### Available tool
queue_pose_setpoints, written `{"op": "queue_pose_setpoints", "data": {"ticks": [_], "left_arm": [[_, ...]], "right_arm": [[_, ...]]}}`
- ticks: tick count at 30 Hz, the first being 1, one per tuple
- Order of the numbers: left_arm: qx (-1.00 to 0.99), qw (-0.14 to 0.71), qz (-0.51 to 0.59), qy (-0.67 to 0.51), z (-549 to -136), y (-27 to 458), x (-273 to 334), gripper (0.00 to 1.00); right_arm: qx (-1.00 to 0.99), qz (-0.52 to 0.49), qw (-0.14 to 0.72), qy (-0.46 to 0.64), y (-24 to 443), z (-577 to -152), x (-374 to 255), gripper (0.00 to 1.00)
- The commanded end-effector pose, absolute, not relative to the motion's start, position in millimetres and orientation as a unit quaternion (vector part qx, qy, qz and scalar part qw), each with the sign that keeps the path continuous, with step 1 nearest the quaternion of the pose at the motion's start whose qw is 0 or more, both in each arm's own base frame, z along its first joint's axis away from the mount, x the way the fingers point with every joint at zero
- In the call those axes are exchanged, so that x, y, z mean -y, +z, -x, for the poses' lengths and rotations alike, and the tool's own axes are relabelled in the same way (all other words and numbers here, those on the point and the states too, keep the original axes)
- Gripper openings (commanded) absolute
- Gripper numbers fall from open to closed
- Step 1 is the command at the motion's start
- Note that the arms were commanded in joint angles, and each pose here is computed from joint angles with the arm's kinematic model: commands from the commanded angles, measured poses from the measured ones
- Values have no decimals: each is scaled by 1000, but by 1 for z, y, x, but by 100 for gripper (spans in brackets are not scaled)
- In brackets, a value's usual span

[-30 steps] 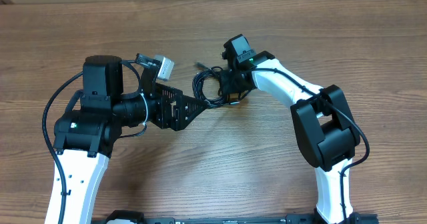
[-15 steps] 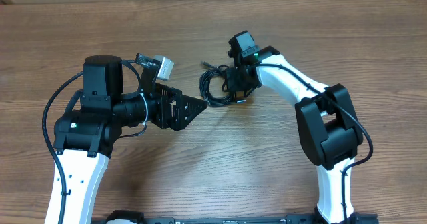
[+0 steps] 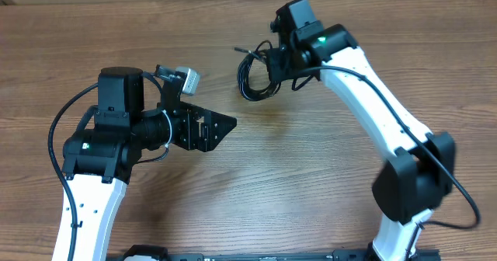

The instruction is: Untangle cables

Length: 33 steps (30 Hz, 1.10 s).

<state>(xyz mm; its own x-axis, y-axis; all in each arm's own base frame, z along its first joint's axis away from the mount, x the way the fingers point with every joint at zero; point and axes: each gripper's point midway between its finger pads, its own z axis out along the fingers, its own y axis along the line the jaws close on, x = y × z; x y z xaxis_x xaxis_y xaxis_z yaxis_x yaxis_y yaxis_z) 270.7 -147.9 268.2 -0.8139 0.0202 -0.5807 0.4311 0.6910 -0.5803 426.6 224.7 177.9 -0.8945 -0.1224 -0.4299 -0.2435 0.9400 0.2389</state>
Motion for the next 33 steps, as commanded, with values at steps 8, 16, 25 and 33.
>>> {"op": "queue_pose_setpoints", "data": {"ticks": [8,16,25,33], "left_arm": [[-901,300,-109,-293,-282,260,125,99],[-914,282,-97,-274,-287,246,119,99],[-919,268,-97,-273,-296,234,120,100],[-875,295,-172,-342,-292,257,146,100]], "right_arm": [[-907,148,261,296,290,-382,-254,4],[-878,176,248,369,333,-338,-261,4],[-889,173,189,379,331,-299,-251,4],[-916,180,211,289,311,-310,-227,4]]}}
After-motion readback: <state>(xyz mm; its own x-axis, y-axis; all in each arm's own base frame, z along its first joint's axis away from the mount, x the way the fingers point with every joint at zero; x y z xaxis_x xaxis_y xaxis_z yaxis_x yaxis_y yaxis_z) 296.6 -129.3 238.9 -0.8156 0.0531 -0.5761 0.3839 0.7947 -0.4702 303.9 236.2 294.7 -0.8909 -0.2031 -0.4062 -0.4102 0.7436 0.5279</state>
